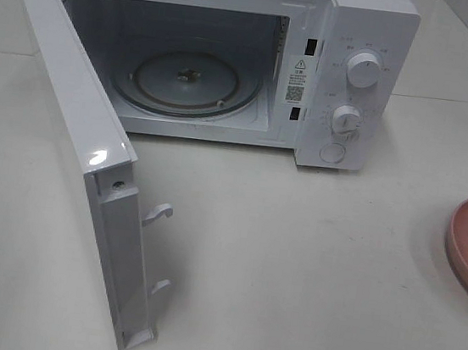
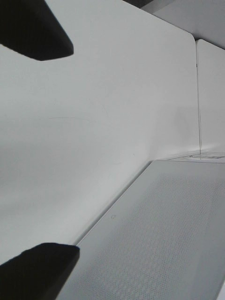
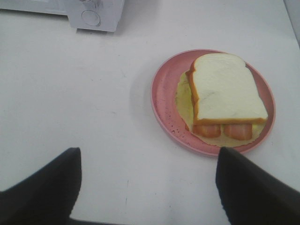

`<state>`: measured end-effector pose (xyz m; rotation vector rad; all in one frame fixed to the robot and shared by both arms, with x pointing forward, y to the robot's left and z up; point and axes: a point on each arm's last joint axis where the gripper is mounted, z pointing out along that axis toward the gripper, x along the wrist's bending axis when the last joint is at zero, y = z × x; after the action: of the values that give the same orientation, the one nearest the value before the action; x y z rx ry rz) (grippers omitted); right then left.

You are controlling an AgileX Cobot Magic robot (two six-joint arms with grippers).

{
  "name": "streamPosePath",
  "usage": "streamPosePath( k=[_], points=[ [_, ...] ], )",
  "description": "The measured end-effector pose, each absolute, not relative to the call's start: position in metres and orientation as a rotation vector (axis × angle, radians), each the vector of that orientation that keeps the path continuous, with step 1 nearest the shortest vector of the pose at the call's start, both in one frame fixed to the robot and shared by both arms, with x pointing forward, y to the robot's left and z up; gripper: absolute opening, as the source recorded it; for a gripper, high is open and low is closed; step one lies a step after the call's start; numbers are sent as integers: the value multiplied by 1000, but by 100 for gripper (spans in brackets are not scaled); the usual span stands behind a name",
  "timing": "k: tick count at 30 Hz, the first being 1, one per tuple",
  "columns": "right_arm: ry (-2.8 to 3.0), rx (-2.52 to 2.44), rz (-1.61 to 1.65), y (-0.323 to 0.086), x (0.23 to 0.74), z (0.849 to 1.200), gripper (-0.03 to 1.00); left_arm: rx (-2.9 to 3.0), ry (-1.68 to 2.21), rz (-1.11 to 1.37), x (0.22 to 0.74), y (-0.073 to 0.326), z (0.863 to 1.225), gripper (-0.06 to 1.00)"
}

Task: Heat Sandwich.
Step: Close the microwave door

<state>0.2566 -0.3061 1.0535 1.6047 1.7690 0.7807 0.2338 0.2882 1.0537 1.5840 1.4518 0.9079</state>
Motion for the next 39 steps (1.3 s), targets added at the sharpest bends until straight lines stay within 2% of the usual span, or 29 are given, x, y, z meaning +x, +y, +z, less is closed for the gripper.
streamPosePath(
  k=[12, 39],
  points=[
    [1583, 1580, 847, -310, 230, 1048, 76, 1584, 1452, 908, 234, 288, 1054, 99],
    [1583, 1578, 845, -310, 230, 1048, 76, 1584, 1452, 908, 234, 288, 1054, 99]
  ],
)
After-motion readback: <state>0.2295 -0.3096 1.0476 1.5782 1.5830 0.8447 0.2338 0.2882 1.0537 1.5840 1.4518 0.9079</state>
